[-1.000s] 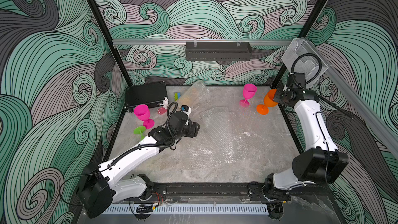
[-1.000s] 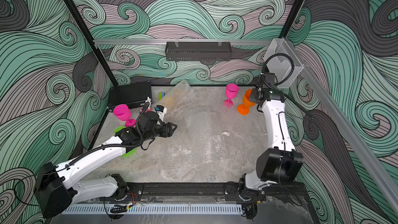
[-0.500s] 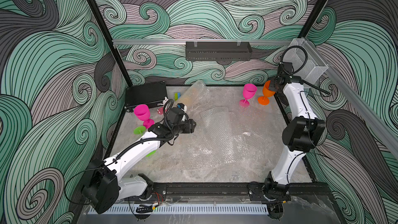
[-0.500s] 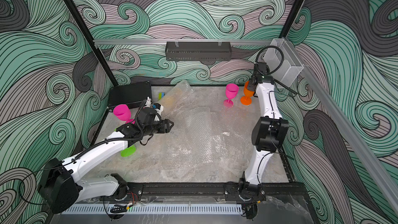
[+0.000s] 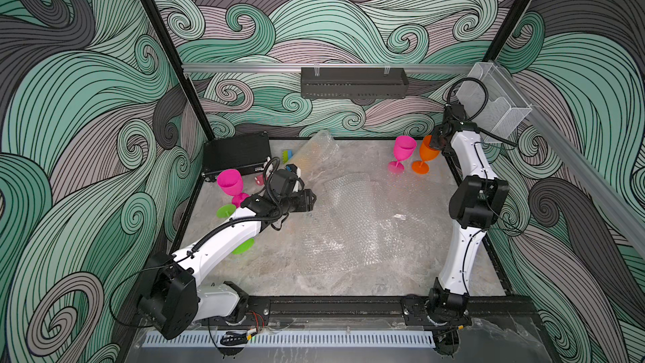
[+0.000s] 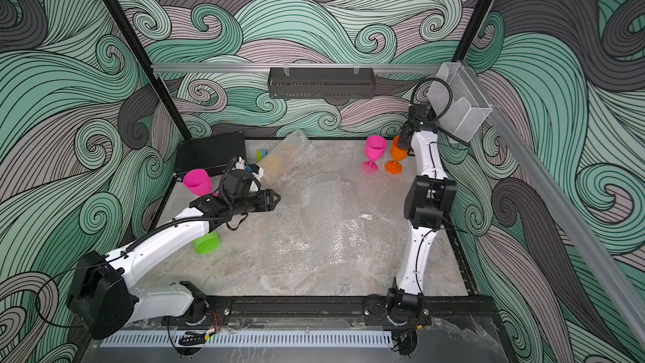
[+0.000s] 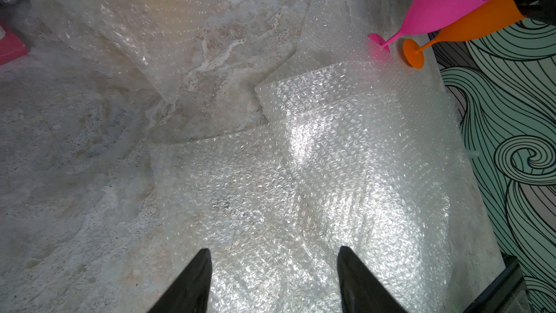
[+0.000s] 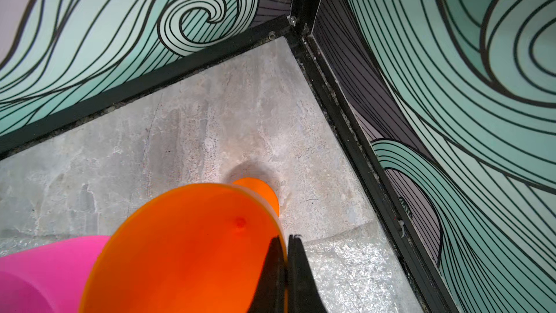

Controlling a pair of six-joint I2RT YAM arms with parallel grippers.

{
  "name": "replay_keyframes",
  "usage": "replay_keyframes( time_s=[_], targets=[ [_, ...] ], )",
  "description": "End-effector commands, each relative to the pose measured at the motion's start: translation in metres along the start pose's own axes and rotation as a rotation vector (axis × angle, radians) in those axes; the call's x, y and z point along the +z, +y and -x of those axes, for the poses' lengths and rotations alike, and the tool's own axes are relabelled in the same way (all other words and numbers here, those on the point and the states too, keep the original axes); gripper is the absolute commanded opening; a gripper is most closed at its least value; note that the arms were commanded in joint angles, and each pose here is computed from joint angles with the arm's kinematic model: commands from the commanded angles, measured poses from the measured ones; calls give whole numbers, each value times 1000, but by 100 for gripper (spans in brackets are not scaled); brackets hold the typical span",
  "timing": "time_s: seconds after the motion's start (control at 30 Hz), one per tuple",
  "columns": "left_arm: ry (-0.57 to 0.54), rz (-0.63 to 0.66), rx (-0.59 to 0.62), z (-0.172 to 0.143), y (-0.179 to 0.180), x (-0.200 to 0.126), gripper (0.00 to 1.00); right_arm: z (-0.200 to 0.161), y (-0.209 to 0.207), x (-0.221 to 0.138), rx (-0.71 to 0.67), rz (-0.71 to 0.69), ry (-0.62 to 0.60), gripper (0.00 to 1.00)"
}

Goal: Unpack wine glasses from bubble wrap
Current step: Place the wine glass at the corner of the board.

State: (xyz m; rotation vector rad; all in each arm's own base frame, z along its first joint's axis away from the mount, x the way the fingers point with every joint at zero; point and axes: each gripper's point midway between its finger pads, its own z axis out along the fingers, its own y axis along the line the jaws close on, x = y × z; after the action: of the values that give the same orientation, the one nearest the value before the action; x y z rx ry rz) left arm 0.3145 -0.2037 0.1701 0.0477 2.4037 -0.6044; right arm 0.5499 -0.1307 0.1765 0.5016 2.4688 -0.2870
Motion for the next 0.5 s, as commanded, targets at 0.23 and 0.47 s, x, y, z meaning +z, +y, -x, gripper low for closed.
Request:
replay_keyframes(
  time_s=[0.23, 0.47],
  targets=[
    [-9, -9, -22, 13, -4, -3, 64, -2, -2, 3, -6, 3, 14, 12],
    [-12, -3, -19, 15, -2, -5, 64, -5, -1, 4, -4, 16, 23, 19]
  ],
)
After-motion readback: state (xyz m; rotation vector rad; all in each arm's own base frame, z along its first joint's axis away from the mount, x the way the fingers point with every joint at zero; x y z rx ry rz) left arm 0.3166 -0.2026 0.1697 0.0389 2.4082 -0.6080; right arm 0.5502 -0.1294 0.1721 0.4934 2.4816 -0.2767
